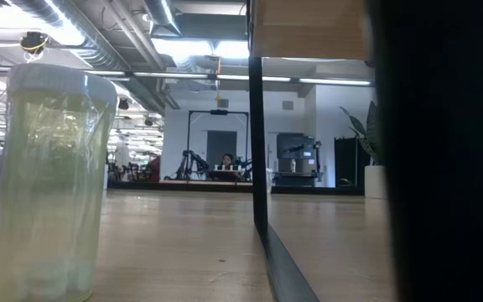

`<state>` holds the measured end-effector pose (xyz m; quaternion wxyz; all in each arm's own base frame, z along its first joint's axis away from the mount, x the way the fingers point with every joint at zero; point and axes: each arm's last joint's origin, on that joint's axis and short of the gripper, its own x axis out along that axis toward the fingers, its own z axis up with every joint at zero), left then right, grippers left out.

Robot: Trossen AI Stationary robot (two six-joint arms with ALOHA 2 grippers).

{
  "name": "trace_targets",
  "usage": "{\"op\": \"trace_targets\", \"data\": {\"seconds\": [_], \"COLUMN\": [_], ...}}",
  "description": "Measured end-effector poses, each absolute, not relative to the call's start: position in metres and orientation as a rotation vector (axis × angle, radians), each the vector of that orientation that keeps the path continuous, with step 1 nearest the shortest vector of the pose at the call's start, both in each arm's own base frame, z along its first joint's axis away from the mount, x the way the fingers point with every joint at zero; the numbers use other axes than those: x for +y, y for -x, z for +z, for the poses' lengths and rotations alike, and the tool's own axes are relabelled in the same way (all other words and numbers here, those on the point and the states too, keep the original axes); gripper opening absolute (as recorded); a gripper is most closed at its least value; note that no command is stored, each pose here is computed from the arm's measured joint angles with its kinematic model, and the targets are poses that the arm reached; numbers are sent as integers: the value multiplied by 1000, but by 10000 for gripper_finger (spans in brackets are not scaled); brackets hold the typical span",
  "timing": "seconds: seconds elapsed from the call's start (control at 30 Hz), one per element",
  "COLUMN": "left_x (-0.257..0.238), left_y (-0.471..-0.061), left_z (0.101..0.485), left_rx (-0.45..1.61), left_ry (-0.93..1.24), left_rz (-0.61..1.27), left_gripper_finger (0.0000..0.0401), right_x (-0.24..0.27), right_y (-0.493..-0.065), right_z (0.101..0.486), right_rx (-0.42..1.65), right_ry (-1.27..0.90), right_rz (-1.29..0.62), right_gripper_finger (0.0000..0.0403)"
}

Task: Pick and place medicine bottles onto shelf by color
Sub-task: Put the bottom right transparent pill bottle on the shelf

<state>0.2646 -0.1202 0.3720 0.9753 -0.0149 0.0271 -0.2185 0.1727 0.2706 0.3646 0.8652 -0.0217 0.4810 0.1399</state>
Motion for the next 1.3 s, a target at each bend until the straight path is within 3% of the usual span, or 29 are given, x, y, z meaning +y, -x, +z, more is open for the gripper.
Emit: {"op": "trace_targets", "data": {"seconds": [0.7, 0.97, 1.3], "left_x": [-120, -120, -120], "left_y": [-265, -265, -265], "left_z": [374, 377, 378], "left_rx": [35, -3, -5], "left_ry": [36, 44, 44], "left_rz": [-440, -431, -428], "left_gripper_finger": [228, 228, 228], "right_x": [259, 232, 239], "right_y": [-149, -135, -134], "right_z": [359, 343, 317], "right_rx": [987, 861, 888], "right_ry": [131, -49, 54], "right_rz": [241, 336, 447], "right_gripper_finger": [157, 157, 157]}}
